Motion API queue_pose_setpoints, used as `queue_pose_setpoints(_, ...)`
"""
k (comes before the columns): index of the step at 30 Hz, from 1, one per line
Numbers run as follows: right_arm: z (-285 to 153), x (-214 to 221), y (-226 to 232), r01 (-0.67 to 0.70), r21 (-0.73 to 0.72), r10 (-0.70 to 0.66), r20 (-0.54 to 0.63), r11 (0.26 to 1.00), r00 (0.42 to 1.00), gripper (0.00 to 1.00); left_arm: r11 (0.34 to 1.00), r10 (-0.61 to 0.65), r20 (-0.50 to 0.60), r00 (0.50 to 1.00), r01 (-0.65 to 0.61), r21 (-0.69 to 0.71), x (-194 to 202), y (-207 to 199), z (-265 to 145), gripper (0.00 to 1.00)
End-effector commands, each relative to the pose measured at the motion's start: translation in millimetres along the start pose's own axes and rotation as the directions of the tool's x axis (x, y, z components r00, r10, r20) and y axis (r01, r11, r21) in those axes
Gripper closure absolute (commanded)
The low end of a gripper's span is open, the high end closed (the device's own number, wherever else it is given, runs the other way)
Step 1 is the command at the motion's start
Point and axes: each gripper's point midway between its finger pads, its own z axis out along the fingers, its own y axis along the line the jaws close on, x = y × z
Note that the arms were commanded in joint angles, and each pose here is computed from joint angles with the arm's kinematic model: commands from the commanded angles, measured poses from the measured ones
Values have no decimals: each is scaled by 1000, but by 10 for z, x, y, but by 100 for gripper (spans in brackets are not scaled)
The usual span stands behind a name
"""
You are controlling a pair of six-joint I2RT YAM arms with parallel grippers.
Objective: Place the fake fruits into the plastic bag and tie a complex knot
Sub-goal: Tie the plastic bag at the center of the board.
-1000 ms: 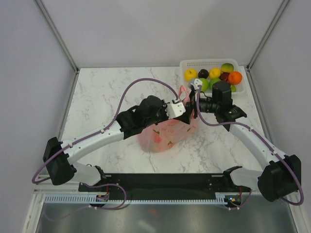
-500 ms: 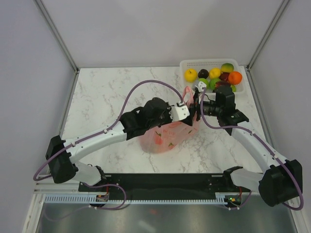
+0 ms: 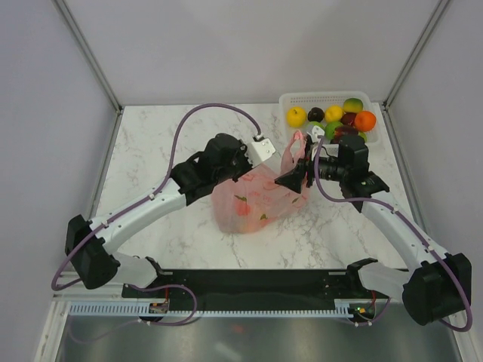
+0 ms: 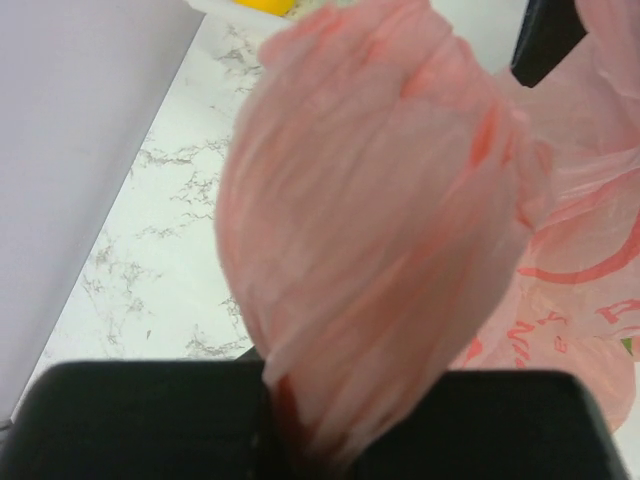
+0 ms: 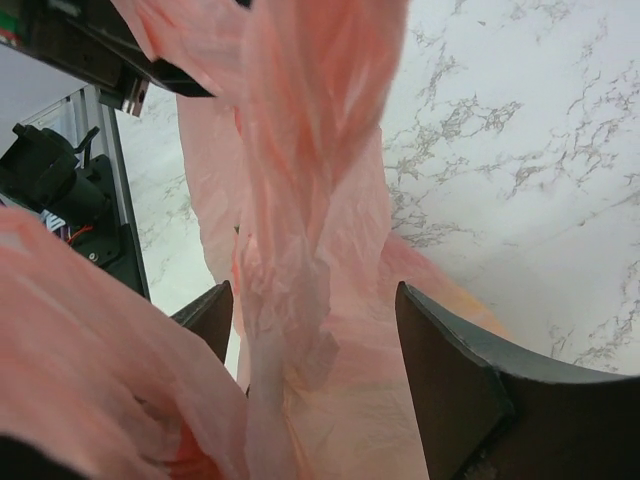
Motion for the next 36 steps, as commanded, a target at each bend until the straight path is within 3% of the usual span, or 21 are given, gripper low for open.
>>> queue_pose_setpoints(1, -26, -214, -14, 39, 15, -40, 50, 999, 998, 27, 997, -69, 69, 995, 71, -32, -154, 176, -152, 98)
queue_pose_setpoints(7, 1, -331, -58, 36, 28, -38, 77, 999, 996, 38, 996, -72, 50, 996, 74, -47, -80, 204, -124, 98)
queue_pose_setpoints(12, 64, -599, -82, -43, 40, 35, 184, 998, 982, 84, 992, -98, 48, 994, 102, -71, -58, 282, -113, 98)
queue_pose_setpoints(14, 132, -668, -226, -63, 129, 35, 203, 990, 978, 100, 988, -117, 46, 992, 121, -98, -31, 388, -136, 98)
queue_pose_setpoints(24, 853, -769, -249, -92, 144, 65, 186, 985, 980, 100, 931, -194, 77, 978, 209, -298, 301, 1062, -441, 98)
queue_pose_setpoints(29, 1134, -1044, -436, -97, 150, 67, 192, 984, 979, 100, 908, -220, 75, 973, 232, -349, 445, 1229, -486, 98)
queue_pose_setpoints(36, 1449, -1009, -769, -110, 197, 77, 170, 974, 982, 100, 891, -243, 117, 963, 269, -366, 419, 1342, -597, 98)
